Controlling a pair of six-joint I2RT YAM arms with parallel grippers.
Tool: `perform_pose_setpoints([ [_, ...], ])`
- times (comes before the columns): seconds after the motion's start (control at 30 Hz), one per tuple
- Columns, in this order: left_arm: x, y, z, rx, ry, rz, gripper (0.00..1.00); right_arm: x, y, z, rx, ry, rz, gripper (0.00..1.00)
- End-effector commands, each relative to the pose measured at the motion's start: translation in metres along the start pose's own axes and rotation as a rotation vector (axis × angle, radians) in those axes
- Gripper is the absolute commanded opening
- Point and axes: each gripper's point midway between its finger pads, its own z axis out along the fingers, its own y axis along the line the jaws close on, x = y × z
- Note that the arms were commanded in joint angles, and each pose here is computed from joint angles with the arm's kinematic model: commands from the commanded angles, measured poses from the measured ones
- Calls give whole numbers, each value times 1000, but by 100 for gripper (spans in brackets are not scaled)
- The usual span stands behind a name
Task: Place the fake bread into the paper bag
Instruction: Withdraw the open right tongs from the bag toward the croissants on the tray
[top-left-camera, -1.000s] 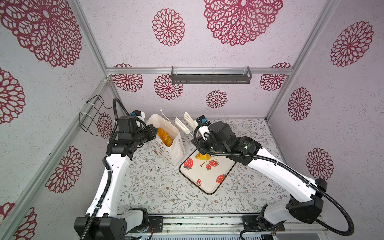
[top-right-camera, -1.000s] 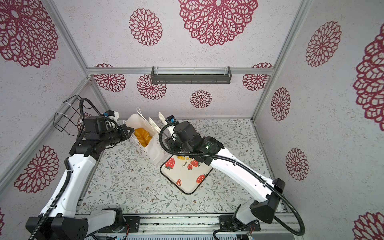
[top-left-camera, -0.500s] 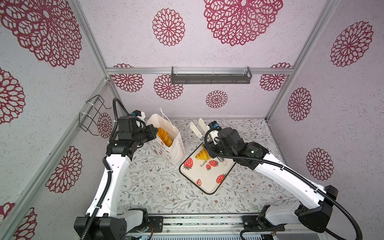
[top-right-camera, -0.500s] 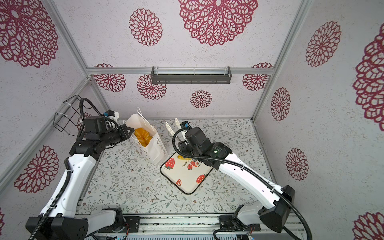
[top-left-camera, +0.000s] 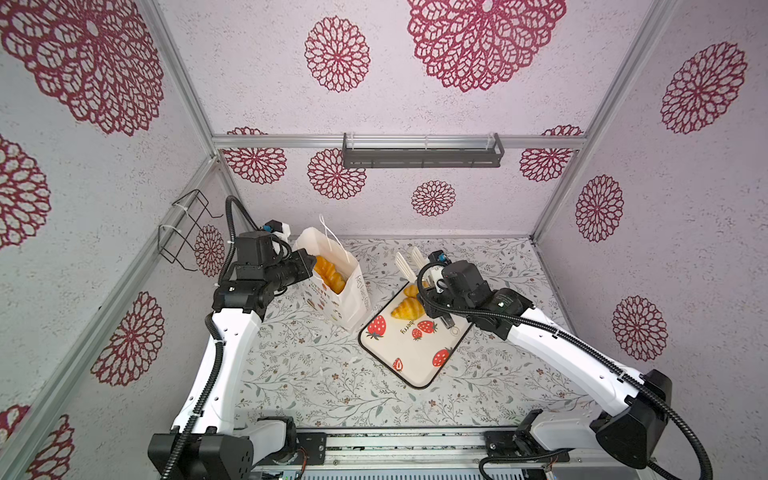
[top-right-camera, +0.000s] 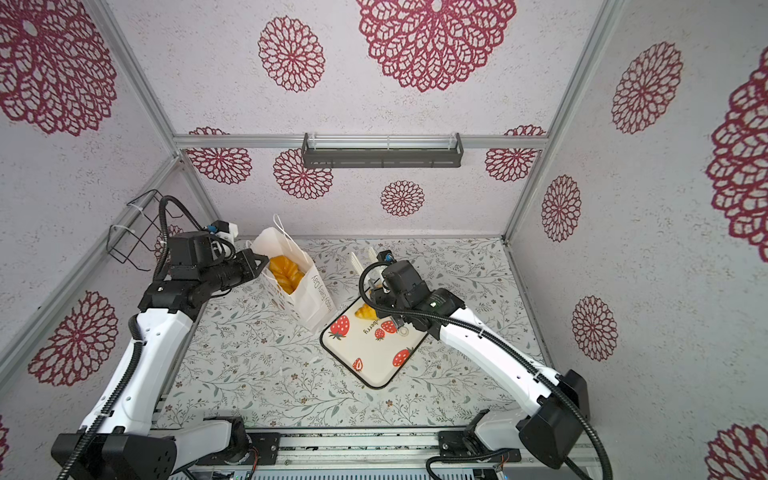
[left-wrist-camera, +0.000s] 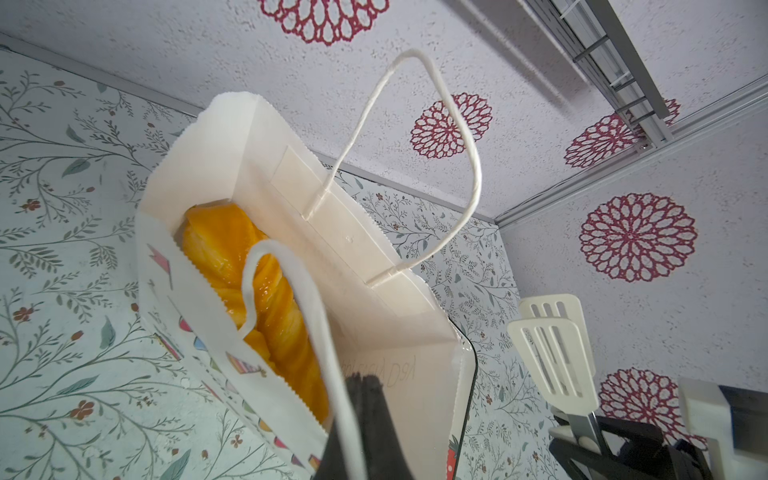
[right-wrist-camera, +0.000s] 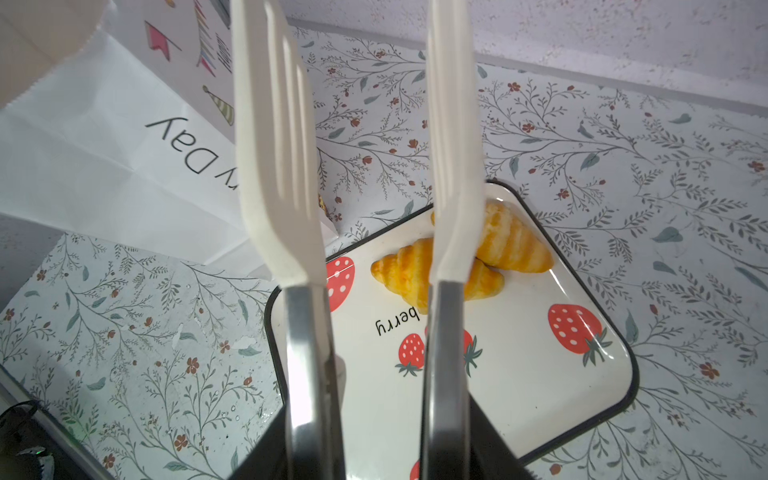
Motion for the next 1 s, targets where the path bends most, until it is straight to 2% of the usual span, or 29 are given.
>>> perform_pose_setpoints([
  [0.0, -7, -1, -4, 3, -29, 16, 0, -21, -1, -13, -44, -93, 68, 35],
  [0.47, -5, 1, -3, 0, -27, 14, 0, 22, -33, 18, -25, -5, 178, 35],
  [0.97, -5, 0, 1, 11, -21, 9, 0, 78, -77, 30, 16, 94, 317, 35],
])
